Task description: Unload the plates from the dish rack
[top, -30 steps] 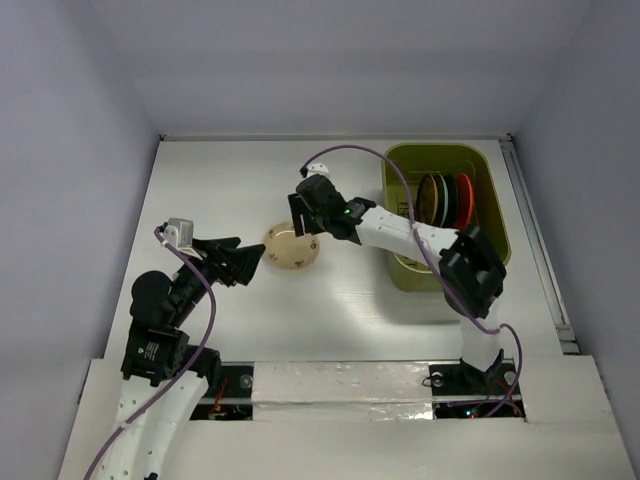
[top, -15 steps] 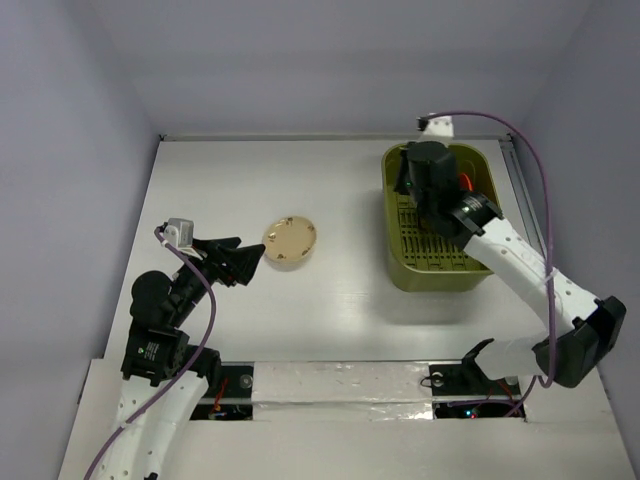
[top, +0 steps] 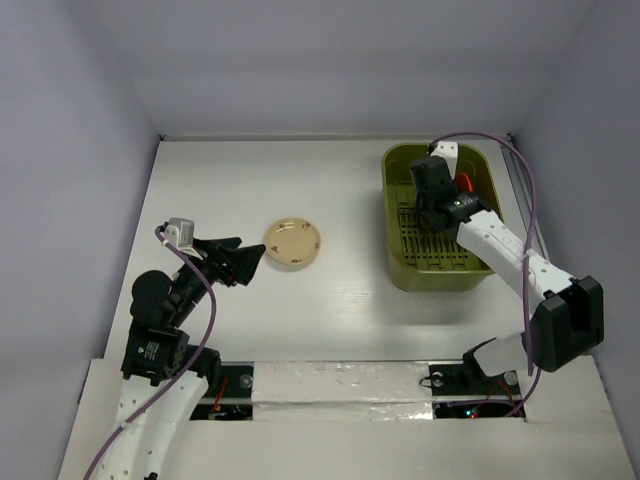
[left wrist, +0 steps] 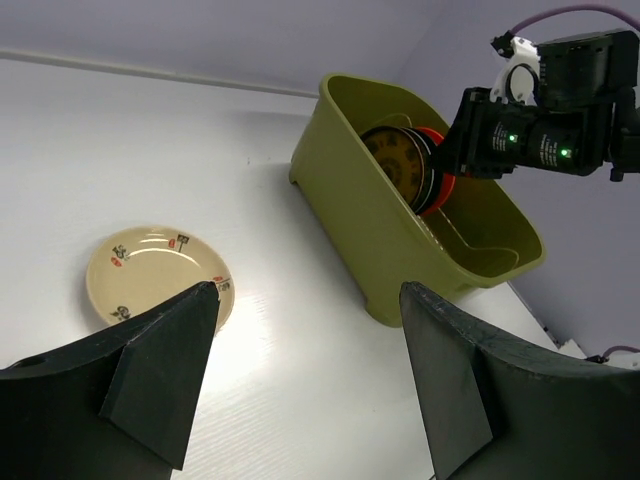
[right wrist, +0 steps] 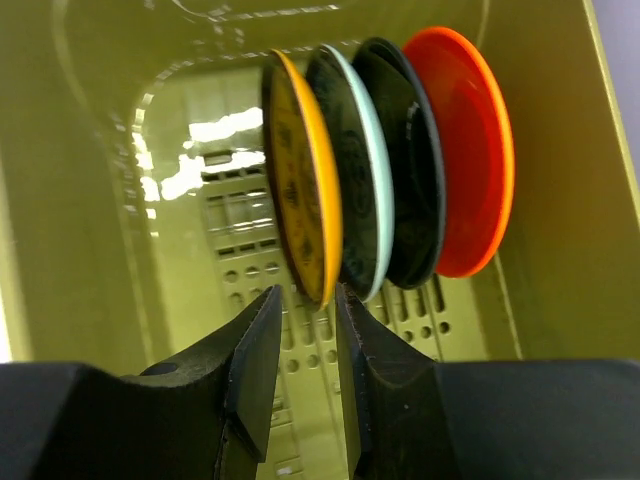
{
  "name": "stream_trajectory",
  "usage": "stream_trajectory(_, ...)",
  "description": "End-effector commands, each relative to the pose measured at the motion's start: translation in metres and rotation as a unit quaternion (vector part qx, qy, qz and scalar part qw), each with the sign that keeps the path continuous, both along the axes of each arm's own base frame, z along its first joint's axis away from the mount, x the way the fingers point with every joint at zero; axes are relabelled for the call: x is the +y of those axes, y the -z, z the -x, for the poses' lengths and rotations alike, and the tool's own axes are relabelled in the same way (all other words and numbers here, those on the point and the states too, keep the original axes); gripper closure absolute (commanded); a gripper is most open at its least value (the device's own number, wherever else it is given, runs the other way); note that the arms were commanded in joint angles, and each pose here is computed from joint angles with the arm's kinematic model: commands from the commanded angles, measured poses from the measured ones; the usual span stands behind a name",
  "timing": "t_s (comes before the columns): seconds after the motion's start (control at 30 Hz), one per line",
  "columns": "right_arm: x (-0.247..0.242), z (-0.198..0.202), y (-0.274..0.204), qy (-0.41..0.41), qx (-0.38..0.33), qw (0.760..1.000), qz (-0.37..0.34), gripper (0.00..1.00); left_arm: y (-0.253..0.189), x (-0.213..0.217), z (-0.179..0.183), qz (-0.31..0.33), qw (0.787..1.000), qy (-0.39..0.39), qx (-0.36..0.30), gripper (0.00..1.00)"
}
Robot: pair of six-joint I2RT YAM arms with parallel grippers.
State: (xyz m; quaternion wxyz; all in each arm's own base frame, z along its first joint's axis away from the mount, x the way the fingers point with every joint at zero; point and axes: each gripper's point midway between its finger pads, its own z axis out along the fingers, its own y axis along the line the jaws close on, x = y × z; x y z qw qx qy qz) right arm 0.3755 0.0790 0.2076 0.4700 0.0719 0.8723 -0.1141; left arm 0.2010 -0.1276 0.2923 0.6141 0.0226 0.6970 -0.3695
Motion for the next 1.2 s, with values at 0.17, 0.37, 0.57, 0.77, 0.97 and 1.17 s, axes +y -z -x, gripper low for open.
stream_trajectory(0.17, -0.014, -0.015, 0.003, 0.022, 0.006, 0.999, 0.029, 0.66, -0.006, -0.002, -0.002, 0.002, 1.000, 0.006, -0.016, 0.30)
stream_trajectory(0.37, -0.020, -0.032, 0.008, 0.031, 0.011, 0.999, 0.033, 0.67, -0.007, -0.002, -0.002, 0.002, 1.000, 0.006, -0.017, 0.30)
stream_trajectory(0.57, -0.024, -0.039, 0.014, 0.043, 0.020, 0.997, 0.057, 0.72, -0.007, -0.002, -0.002, 0.003, 1.000, 0.005, -0.017, 0.30)
stream_trajectory(0.77, -0.024, -0.041, -0.001, 0.042, 0.007, 0.998, 0.056, 0.86, -0.008, -0.001, -0.001, 0.003, 1.000, 0.004, -0.020, 0.30)
stream_trajectory(0.97, -0.028, -0.037, -0.031, 0.044, -0.013, 0.997, 0.058, 0.96, -0.009, -0.001, 0.000, 0.004, 1.000, 0.004, -0.023, 0.30)
stream_trajectory(1.17, -0.029, -0.023, -0.083, 0.038, -0.053, 0.996, 0.053, 0.98, -0.009, 0.000, 0.000, 0.004, 1.000, 0.001, -0.023, 0.30)
